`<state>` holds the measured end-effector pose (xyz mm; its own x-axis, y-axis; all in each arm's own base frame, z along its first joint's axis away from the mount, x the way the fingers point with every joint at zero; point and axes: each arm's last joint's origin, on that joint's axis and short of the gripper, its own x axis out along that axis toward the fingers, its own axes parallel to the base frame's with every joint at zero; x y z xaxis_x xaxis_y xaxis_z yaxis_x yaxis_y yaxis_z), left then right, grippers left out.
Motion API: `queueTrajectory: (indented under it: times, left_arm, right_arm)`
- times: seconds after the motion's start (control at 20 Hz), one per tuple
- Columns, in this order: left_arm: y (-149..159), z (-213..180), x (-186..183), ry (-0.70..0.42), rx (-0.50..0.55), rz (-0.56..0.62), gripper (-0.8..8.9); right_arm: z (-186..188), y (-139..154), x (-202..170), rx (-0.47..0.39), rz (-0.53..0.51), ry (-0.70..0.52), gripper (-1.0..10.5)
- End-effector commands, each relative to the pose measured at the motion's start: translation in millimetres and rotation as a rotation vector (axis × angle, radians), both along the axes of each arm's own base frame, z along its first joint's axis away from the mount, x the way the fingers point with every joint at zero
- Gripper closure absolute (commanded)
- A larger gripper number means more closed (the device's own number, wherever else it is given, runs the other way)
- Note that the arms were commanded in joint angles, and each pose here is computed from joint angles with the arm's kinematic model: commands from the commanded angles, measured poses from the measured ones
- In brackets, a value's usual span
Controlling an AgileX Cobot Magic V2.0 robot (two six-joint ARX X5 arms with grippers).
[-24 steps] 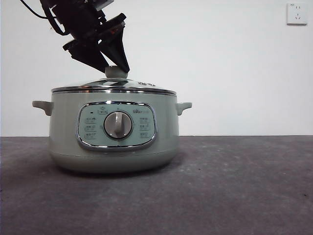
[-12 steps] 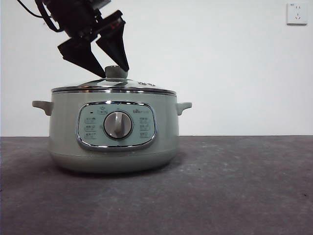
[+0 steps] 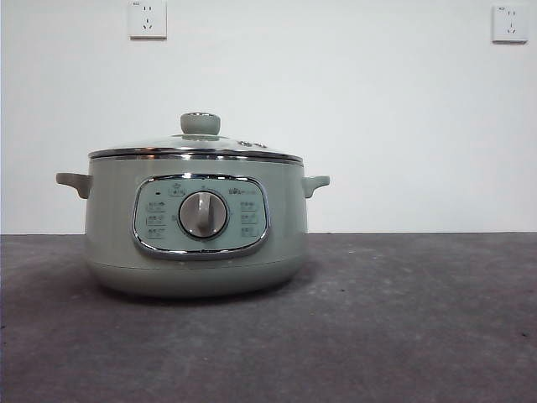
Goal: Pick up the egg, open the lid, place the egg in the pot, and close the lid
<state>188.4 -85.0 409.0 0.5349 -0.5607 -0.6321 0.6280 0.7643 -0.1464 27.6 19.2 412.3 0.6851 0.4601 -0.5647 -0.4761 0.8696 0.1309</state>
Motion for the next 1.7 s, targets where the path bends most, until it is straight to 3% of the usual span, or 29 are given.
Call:
queueTrajectory:
  times: [0.05,0.35,0.4,0.45,0.5,0.55,0.6,1.7]
  left_arm:
    - [9.4,5.5,-27.9,0.034,-0.041,-0.036,4.36]
    - [25.5,16.2,-70.4,0.007,-0.067,-0.054,4.42]
    - [26.3,15.9,-72.3,0.013,-0.064,-0.053,4.84]
    - [26.5,15.2,-72.8,0.022,-0.061,-0.053,5.98]
    - [26.7,14.4,-73.2,0.032,-0.057,-0.053,7.62]
    - [26.5,13.8,-72.8,0.039,-0.055,-0.053,8.31]
    - [26.5,13.6,-73.0,0.041,-0.054,-0.053,8.19]
    - [18.2,6.2,-51.9,0.091,-0.033,-0.051,8.17]
  right_arm:
    - [-2.3,2.0,1.7,-0.010,0.025,0.012,6.0]
    - [-6.2,1.8,1.4,-0.046,0.026,0.056,6.0]
    - [-6.4,1.7,1.3,-0.048,0.026,0.058,6.1]
    - [-6.5,1.6,1.2,-0.049,0.026,0.060,6.5]
    - [-6.8,1.5,1.0,-0.051,0.026,0.062,7.9]
    - [-6.8,1.5,1.0,-0.051,0.026,0.063,9.1]
    - [-6.8,1.5,1.0,-0.053,0.027,0.062,9.6]
    - [-6.8,1.2,1.2,-0.038,-0.001,0.070,9.5]
